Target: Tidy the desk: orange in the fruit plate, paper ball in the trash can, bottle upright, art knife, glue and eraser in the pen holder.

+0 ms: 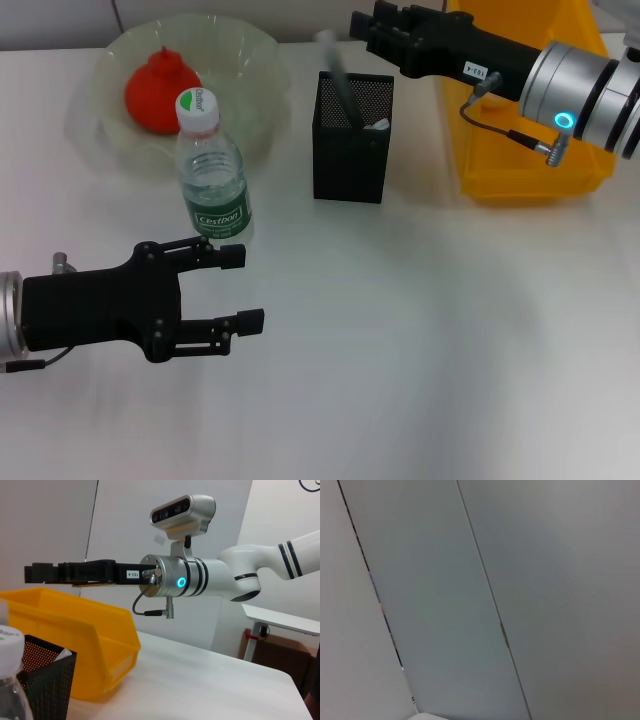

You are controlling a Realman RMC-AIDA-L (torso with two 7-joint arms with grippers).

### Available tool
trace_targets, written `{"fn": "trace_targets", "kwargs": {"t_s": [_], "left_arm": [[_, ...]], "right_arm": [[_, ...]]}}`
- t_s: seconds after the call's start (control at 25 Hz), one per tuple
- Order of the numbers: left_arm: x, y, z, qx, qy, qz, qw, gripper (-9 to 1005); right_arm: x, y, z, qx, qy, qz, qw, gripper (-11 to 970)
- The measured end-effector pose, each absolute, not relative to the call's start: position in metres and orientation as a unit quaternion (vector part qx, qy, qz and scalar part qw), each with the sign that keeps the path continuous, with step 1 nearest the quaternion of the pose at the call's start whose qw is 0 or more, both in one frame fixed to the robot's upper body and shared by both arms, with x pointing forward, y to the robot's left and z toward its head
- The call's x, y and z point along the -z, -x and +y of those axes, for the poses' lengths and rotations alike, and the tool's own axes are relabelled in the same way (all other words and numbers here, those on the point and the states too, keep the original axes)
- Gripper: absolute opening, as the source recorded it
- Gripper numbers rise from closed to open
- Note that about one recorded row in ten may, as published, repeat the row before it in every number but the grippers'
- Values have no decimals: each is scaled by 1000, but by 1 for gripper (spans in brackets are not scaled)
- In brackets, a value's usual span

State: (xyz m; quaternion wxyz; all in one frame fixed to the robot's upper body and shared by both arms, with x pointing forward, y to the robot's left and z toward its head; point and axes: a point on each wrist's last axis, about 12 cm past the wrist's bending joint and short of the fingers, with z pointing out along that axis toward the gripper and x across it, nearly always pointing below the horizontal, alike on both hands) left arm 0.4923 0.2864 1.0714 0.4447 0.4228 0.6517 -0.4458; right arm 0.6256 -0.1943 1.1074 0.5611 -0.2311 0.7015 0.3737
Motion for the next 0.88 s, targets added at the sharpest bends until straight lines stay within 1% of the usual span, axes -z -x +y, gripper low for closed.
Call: {"fn": "trace_targets", "kwargs": {"t_s": [0.16, 0.2, 0.24, 0.28, 0.36, 0.4, 0.44, 0.48, 0.52, 0.56, 0.64, 0.68, 0.72, 0.88], "left_arm": [[-1071, -492, 287, 445, -422, 652, 446, 799], [-1071, -492, 287, 445, -421, 652, 447, 799], [-1072, -492, 290, 444, -417, 653, 450, 798], [-1072, -492, 290, 444, -417, 653, 450, 798], [-1073, -492, 291, 444, -414, 653, 452, 798], [-1073, -492, 291, 444, -414, 653, 452, 798], [-1073, -492, 291, 444, -414, 653, 452, 798], [-1073, -492, 291, 444, -414, 653, 452, 798], [-1081, -491, 303, 446, -416, 648, 456, 798], [-1081, -491, 304, 446, -417, 648, 456, 798], [-1088, -488, 311, 453, -423, 639, 456, 798], [-1088, -488, 311, 453, -423, 639, 456, 798], [-1090, -488, 313, 456, -425, 636, 456, 798], [-1094, -486, 316, 461, -433, 628, 455, 798]], "right_arm": [[-1110, -622, -199, -387, 227, 695, 562, 404], [-1112, -620, -203, -394, 227, 690, 563, 437], [-1117, -611, -212, -409, 242, 675, 564, 461], [-1117, -611, -212, -409, 242, 675, 564, 485], [-1123, -579, -224, -421, 350, 640, 540, 534], [-1123, -579, -224, -421, 350, 640, 540, 558], [-1120, -554, -234, -425, 414, 625, 507, 582], [-1120, -554, -234, -425, 414, 625, 507, 606], [-1114, -528, -246, -436, 450, 617, 475, 630], [-1114, -528, -246, -436, 450, 617, 475, 672], [-1105, -499, -255, -466, 481, 599, 438, 756], [-1105, -499, -255, -466, 481, 599, 438, 798], [-1103, -492, -257, -474, 484, 595, 432, 840], [-1097, -481, -260, -492, 479, 589, 425, 840]]}}
